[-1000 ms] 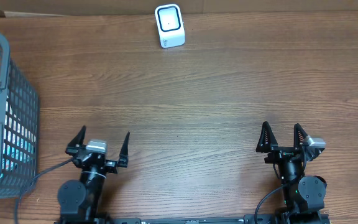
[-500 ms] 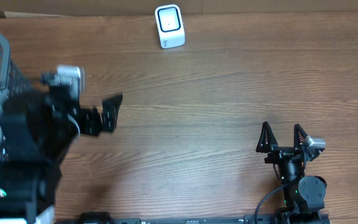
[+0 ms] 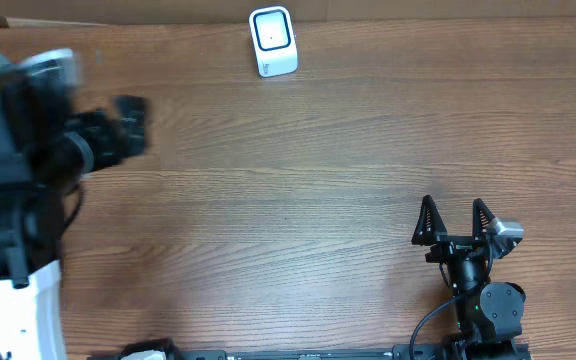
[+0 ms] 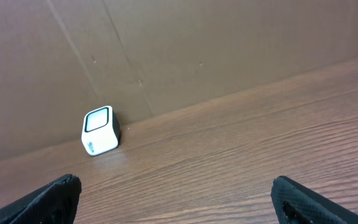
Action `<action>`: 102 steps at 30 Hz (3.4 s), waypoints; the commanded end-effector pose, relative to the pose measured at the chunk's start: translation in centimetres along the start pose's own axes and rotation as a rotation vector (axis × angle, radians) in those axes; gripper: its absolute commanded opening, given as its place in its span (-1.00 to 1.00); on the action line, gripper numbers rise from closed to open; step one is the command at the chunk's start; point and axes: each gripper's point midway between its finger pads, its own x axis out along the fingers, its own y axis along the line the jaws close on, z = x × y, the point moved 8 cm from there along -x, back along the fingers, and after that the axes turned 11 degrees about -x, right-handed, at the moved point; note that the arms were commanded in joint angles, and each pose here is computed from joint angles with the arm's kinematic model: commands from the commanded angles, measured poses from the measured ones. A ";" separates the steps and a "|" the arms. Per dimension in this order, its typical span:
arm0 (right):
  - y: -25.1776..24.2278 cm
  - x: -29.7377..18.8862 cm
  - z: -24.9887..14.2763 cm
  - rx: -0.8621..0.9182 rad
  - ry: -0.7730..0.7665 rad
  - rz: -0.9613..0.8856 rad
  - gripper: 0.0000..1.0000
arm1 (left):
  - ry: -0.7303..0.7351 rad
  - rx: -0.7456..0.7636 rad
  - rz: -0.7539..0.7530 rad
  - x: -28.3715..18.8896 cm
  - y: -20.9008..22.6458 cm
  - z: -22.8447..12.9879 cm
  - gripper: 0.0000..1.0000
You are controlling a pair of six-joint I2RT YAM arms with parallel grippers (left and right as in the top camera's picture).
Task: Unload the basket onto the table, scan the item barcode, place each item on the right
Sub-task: 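Reach the left gripper into the basket and grasp the green-capped bottle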
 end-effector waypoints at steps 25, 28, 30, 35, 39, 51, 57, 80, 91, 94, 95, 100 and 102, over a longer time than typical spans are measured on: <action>-0.1 0.0 -0.3 -0.005 0.000 -0.011 1.00 | -0.039 -0.817 0.887 0.7 24.2 3.1 0.96; -0.1 0.0 -0.3 -0.005 0.000 -0.011 1.00 | -0.008 -0.823 0.933 1.1 25.7 2.9 0.96; -0.1 0.0 -0.3 -0.005 0.000 -0.011 1.00 | 0.016 -0.803 0.962 1.7 26.7 2.9 0.98; -0.1 0.0 -0.3 -0.005 0.000 -0.011 1.00 | 0.152 -0.747 0.986 4.5 28.9 2.4 0.84; -0.1 0.0 -0.3 -0.005 0.000 -0.011 1.00 | 0.237 -0.732 1.007 6.5 30.3 1.8 0.76; -0.1 0.0 -0.3 -0.005 0.000 -0.011 1.00 | 0.276 -0.746 1.042 8.5 33.3 1.3 0.81; -0.1 0.0 -0.3 -0.005 0.000 -0.011 1.00 | 0.271 -0.791 1.047 8.1 34.7 0.7 0.84; -0.1 0.0 -0.3 -0.005 0.000 -0.011 1.00 | 0.269 -0.738 1.045 12.5 37.8 -3.7 0.81; -0.1 0.0 -0.3 -0.005 0.000 -0.011 1.00 | 0.226 -0.742 1.010 14.0 38.5 -4.6 0.93; -0.1 0.0 -0.3 -0.005 0.000 -0.011 1.00 | 0.217 -0.747 0.984 14.2 38.4 -4.4 0.91; -0.1 0.0 -0.3 -0.005 0.000 -0.011 1.00 | 0.215 -0.747 0.983 14.2 38.4 -4.4 0.90; -0.1 0.0 -0.3 -0.005 0.000 -0.011 1.00 | 0.207 -0.764 0.913 14.8 38.1 -4.1 0.72; -0.1 0.0 -0.3 -0.005 0.000 -0.011 1.00 | 0.208 -0.772 0.880 15.0 37.9 -4.1 0.63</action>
